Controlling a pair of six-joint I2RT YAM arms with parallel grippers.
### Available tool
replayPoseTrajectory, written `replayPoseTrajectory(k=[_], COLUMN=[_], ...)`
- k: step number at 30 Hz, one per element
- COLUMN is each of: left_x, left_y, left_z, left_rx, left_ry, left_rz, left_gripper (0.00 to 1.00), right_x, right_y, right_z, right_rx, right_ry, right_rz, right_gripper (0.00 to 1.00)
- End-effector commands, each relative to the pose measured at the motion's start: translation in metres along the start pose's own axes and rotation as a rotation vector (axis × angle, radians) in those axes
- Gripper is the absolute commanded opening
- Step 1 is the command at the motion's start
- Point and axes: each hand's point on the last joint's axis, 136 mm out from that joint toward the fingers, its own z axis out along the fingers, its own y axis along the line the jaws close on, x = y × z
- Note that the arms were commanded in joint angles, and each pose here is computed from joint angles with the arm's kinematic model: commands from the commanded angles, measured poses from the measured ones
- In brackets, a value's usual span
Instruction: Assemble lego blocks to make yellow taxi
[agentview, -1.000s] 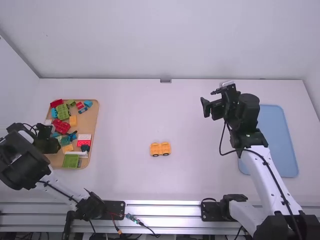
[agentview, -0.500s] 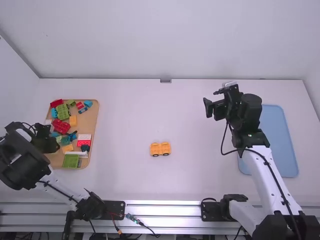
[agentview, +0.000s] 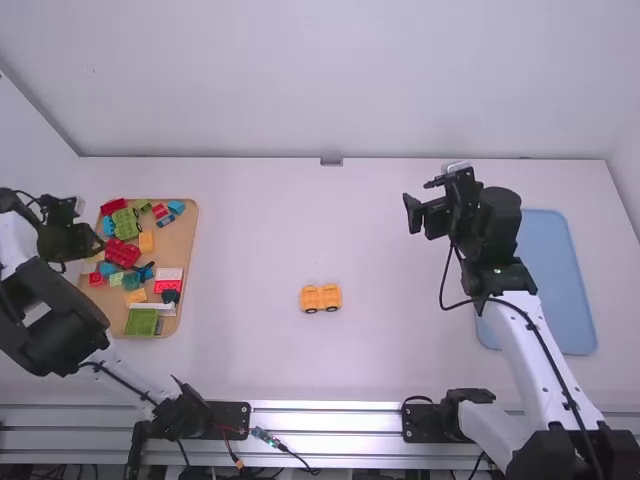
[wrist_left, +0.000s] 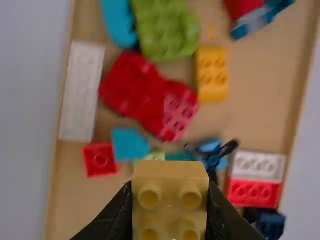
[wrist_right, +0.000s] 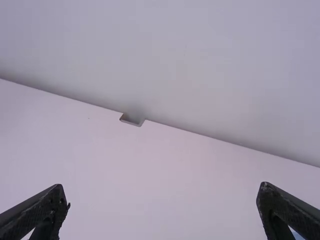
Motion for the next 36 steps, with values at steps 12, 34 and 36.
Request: replayPoseTrajectory(k=[12,34,36], left_x=[0.033,0.154,0.158], left_y=[-0.260,-0.361,-0.361], left_z=[-0.009,0.078,0.088], left_rx=[0.230,0.515,0.517], left_ry=[-0.130,0.085,0.105], left_rz=[0.845,1.531,1.537], left_gripper=[0.02,0.02,0.01], right_x=[-0.015,0.044,0.049], right_y=[0.007,0.035,0.045], right_z=[0.001,-0.016,-0.020], right_rx=[-0.022,-0.284,-0.352], right_ry=[-0.023,0.159,0.147], right_rz=[0.022,-0.177,-0.235], right_gripper=[0.99,0.99,0.99])
